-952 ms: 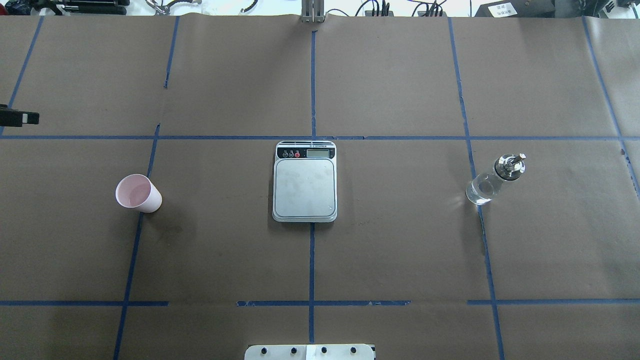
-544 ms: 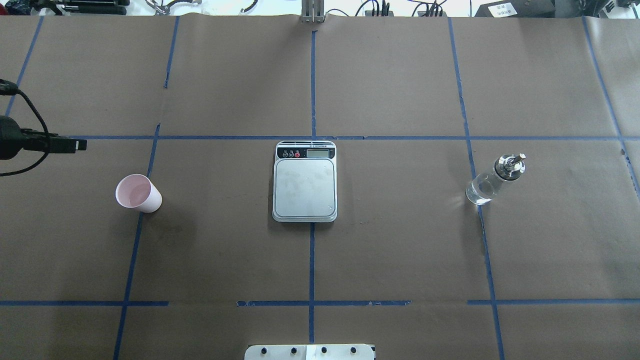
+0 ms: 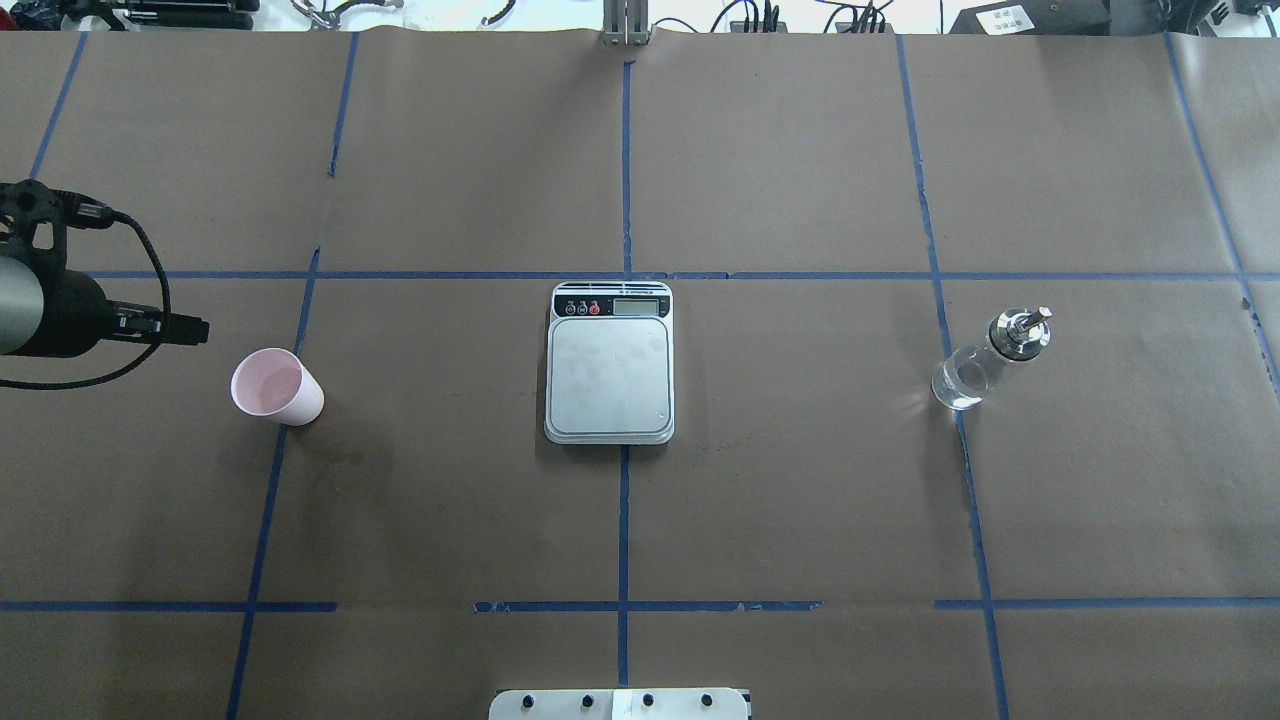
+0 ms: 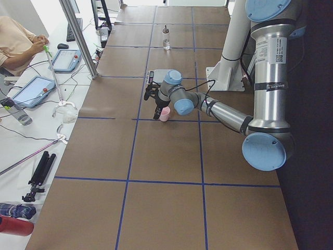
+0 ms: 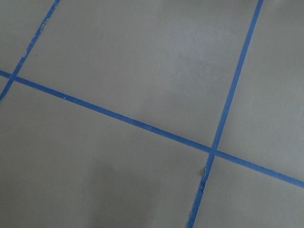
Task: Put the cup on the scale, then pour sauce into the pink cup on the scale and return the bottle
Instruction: 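Move the left gripper to the pink cup and close around it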
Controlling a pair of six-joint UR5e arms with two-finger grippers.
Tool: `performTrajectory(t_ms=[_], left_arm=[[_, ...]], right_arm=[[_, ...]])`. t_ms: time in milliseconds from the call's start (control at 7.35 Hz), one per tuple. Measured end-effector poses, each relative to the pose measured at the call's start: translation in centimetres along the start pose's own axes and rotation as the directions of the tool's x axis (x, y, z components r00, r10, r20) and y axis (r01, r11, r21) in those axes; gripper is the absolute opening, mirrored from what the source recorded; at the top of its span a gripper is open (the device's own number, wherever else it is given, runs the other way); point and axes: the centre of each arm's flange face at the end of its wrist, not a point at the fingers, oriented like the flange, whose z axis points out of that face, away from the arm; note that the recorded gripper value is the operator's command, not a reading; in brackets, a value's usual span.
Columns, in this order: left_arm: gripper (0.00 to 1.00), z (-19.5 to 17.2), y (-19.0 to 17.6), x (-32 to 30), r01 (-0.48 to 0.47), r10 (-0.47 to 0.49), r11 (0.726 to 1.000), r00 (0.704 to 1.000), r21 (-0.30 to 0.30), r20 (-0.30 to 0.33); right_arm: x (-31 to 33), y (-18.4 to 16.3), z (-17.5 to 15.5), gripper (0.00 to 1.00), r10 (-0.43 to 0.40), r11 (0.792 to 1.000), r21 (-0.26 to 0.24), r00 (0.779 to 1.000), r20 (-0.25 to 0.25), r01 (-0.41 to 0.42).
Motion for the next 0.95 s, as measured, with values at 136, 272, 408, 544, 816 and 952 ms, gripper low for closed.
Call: performTrajectory(t_ms=[136,272,408,544,816,952], left_arm=[[0.61,0.2,0.1,0.8,0.095,-0.096,0.995,0.995,0.009,0.002],[0.61,0.7,0.6,2.1,0.134,-0.134,0.991,0.991,0.003,-0.007],[0.61,1.3,1.4,3.1,0.142,-0.142,0.990,0.990,-0.014,-0.016],[0.57,2.1,2.4,4.0,0.136,-0.136,0.990,0.990,-0.036,-0.020],[0.39,3.1,3.3,4.3,0.124,-0.125,0.991,0.992,-0.056,-0.013],[0.37,3.6,3.5,4.0,0.124,-0.125,0.990,0.992,-0.061,-0.002]], right_arm=[[0.0,0.0,0.0,1.00,0.001,1.000,0.000,1.000,0.000,-0.001],[0.0,0.0,0.0,1.00,0.001,1.000,-0.001,1.000,0.000,-0.001],[0.0,0.1,0.0,1.00,0.000,1.000,-0.001,1.000,0.000,0.000],[0.1,0.1,0.0,1.00,0.001,1.000,-0.001,1.000,0.000,-0.001],[0.1,0.1,0.0,1.00,0.001,1.000,-0.001,1.000,-0.001,-0.001],[0.1,0.2,0.0,1.00,0.002,1.000,-0.001,1.000,-0.001,-0.002]])
